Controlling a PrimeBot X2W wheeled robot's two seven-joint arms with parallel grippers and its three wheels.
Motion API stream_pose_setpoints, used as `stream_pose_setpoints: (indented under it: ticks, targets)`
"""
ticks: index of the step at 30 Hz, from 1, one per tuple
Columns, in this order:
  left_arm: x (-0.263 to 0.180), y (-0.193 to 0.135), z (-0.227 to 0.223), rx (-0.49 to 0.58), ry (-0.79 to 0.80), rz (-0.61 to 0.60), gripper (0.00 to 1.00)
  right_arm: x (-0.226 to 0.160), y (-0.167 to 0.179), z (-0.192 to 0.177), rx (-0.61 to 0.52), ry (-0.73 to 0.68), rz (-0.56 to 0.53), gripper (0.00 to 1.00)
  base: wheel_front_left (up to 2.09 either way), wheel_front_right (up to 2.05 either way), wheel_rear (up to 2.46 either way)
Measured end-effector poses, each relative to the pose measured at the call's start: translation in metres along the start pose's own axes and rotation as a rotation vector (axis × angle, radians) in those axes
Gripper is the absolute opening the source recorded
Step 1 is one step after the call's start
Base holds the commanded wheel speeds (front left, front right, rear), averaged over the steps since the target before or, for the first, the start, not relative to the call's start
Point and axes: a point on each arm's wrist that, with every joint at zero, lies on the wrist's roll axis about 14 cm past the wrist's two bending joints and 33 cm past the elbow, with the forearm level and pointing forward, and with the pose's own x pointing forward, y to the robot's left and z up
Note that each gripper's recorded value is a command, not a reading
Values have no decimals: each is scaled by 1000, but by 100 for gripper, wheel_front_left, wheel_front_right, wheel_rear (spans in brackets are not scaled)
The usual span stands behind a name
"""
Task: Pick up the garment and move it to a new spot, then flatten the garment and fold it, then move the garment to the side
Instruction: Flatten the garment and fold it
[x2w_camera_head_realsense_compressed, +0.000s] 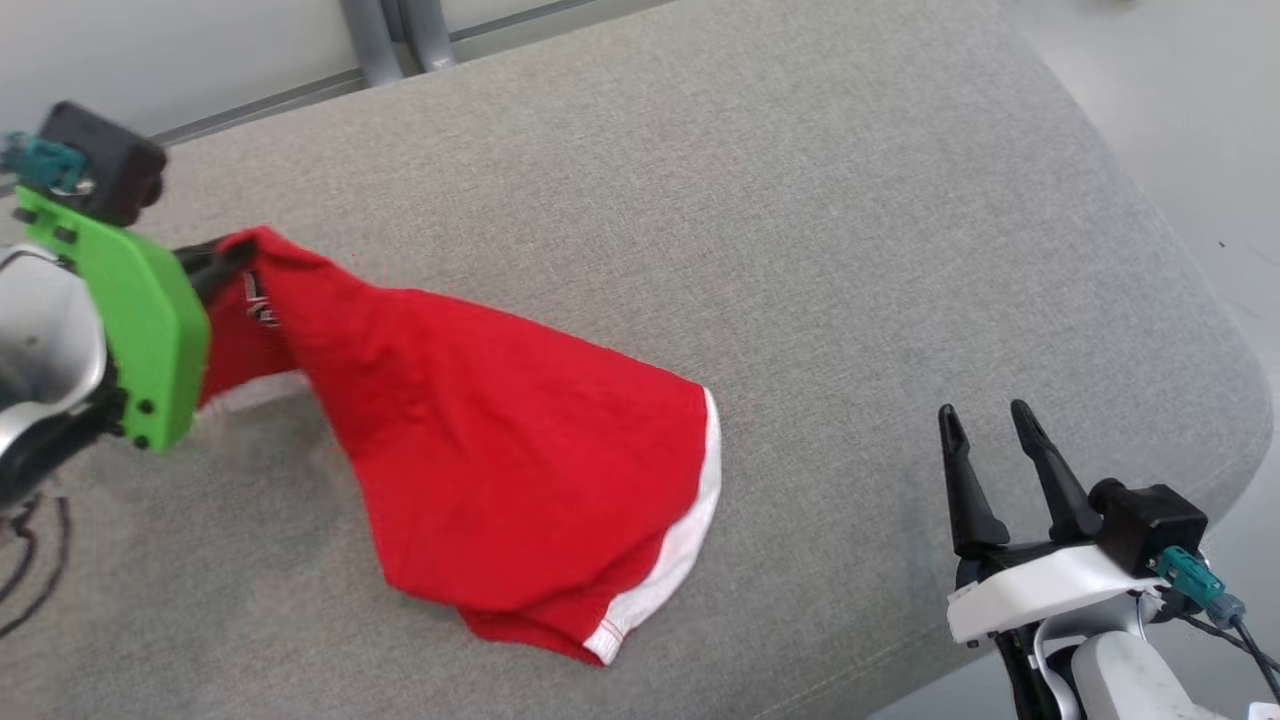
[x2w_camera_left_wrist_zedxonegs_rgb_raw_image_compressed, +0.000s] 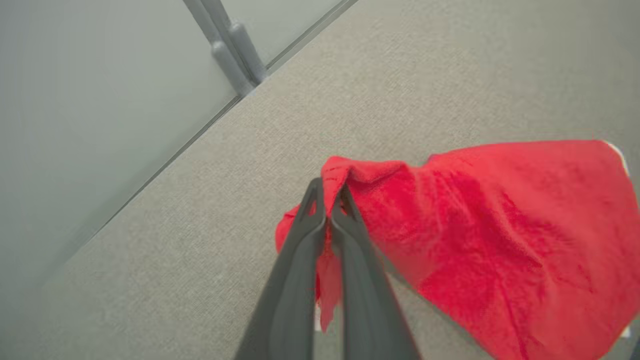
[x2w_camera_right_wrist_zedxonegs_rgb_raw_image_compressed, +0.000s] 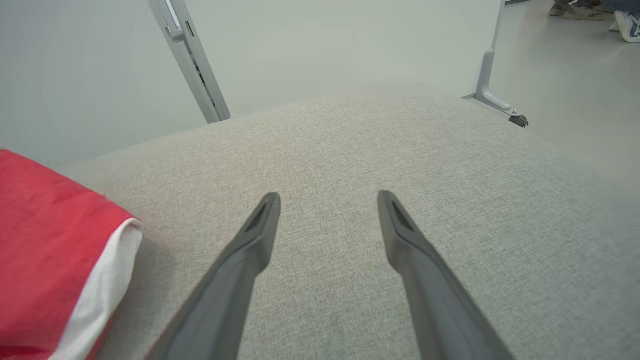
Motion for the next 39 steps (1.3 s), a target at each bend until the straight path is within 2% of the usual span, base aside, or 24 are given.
stream_pose_setpoints:
  ticks: [4,6,7,8,9,10,14,18,23,25,30,35,39]
  targets:
    - [4,63,-30,-1,96,162,0,-3,-12,-5,-13,20,-38,100,0,0,0]
    - [4,83,-41,-16,131,212,0,-4,-15,-7,-18,29,-49,100,0,0,0]
    - [5,89,-44,-25,132,227,9,-4,-17,-8,-20,33,-54,100,0,0,0]
    - [7,93,-46,-37,125,235,38,-4,-18,-9,-23,35,-59,100,0,0,0]
    - [8,95,-46,-59,110,239,95,-4,-19,-9,-23,37,-60,100,0,0,0]
    - [10,96,-47,-100,94,242,100,-3,-19,-10,-26,39,-58,100,0,0,0]
    - [5,99,-46,-150,35,283,100,1,-12,-10,-29,36,-35,100,0,0,0]
    - [-12,94,-26,-197,-114,323,100,3,-11,-8,-37,27,-28,100,0,0,0]
    - [-51,88,-9,-253,-331,439,100,6,-3,-11,-37,34,-4,100,0,0,0]
    - [-57,65,-8,-278,-382,420,100,9,3,-13,-35,36,16,100,0,0,0]
    - [-54,-14,-16,-303,-405,277,100,18,16,-16,-46,39,58,100,0,0,0]
    - [-27,-97,-42,-304,-271,60,100,28,28,-22,-59,54,96,100,0,0,0]
    - [-5,-130,-59,-301,-179,-26,100,34,35,-28,-60,67,114,100,0,0,0]
